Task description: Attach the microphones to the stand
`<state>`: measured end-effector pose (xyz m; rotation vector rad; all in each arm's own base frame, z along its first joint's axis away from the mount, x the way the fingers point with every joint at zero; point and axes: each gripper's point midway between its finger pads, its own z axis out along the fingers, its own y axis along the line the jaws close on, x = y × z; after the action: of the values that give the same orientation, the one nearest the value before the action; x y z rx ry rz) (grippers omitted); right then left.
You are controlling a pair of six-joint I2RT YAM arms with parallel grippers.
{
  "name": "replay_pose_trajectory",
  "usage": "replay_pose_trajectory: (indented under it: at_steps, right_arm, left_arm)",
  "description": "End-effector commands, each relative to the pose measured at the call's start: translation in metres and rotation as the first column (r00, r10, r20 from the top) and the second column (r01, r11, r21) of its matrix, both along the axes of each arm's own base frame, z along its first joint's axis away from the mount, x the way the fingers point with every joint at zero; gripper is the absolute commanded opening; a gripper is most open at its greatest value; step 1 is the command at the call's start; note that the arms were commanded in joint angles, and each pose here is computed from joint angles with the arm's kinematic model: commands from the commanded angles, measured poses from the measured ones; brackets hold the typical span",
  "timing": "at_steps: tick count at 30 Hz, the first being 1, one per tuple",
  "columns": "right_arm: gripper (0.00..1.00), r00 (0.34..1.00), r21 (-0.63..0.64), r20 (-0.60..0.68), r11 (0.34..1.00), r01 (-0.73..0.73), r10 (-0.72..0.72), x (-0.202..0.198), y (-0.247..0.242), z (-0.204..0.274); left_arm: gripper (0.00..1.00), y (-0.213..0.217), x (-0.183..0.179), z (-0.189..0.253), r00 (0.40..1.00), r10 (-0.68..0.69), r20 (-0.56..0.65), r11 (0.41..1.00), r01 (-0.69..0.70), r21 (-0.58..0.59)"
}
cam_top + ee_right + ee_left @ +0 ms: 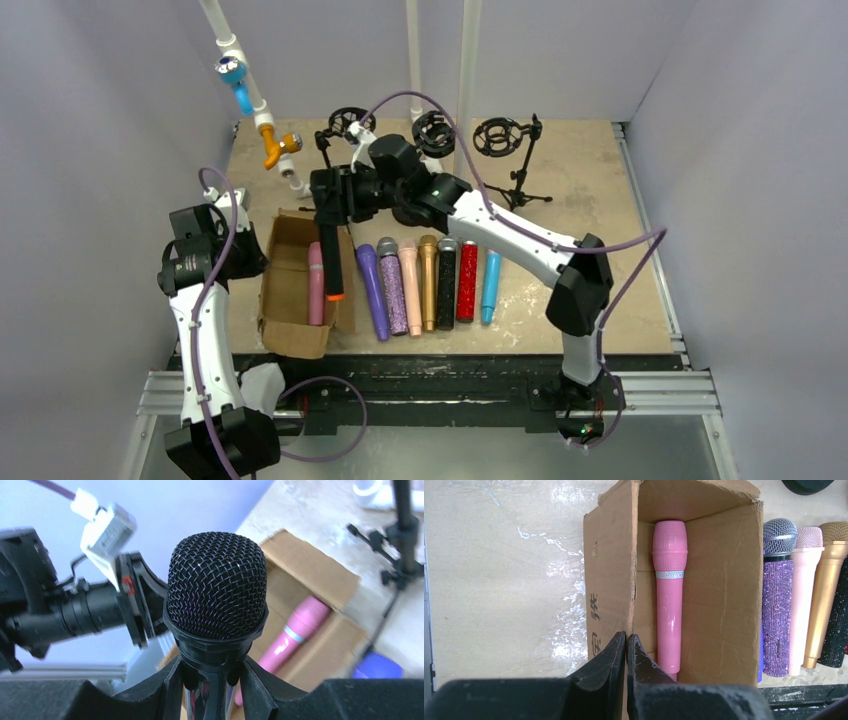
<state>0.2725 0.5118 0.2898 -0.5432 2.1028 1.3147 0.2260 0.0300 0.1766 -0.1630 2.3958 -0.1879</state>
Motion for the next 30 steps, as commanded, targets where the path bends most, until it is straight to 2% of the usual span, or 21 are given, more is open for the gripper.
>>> replay_pose_trajectory:
  at_steps: [1,6,10,15,19,22,27,30]
  right_arm:
    - [0.00,0.996,-0.081,0.088,0.996,0.036,-0.029,-0.009,-0.059,0.014]
    - [0.00,0.967,-0.252,0.076,0.933,0.255,-0.244,0.006,-0.174,-0.036]
    - [0.00,0.907,-0.429,0.057,0.810,0.400,-0.417,0.009,-0.270,-0.104]
    - [0.00,0.815,-0.571,0.091,0.641,0.514,-0.573,0.007,-0.349,-0.152]
    - [0.03,0.733,-0.637,0.157,0.500,0.587,-0.661,0.014,-0.389,-0.165]
    - [0.11,0.693,-0.657,0.177,0.440,0.611,-0.699,0.024,-0.405,-0.173]
    - [0.22,0.681,-0.715,0.160,0.391,0.579,-0.715,0.033,-0.409,-0.206]
    - [0.24,0.707,-0.737,0.108,0.421,0.529,-0.699,0.034,-0.399,-0.228]
  left_arm:
    - [0.00,0.008,0.010,0.009,0.998,-0.005,0.061,0.999,0.002,0.051]
    - [0.00,0.005,0.009,0.011,0.998,-0.009,0.059,0.999,0.007,0.041]
    - [0.00,0.003,0.009,0.013,0.998,-0.018,0.062,1.000,0.016,0.027]
    - [0.00,-0.001,0.011,0.014,0.998,-0.025,0.057,1.000,0.025,0.006]
    - [0.00,-0.001,0.011,0.013,0.998,-0.032,0.053,0.999,0.031,0.005]
    - [0.00,-0.001,0.011,0.012,0.998,-0.036,0.051,0.999,0.035,0.008]
    - [0.00,-0.001,0.012,0.011,0.998,-0.043,0.046,0.999,0.043,0.006]
    - [0.00,-0.001,0.013,0.008,0.998,-0.045,0.036,0.999,0.045,0.004]
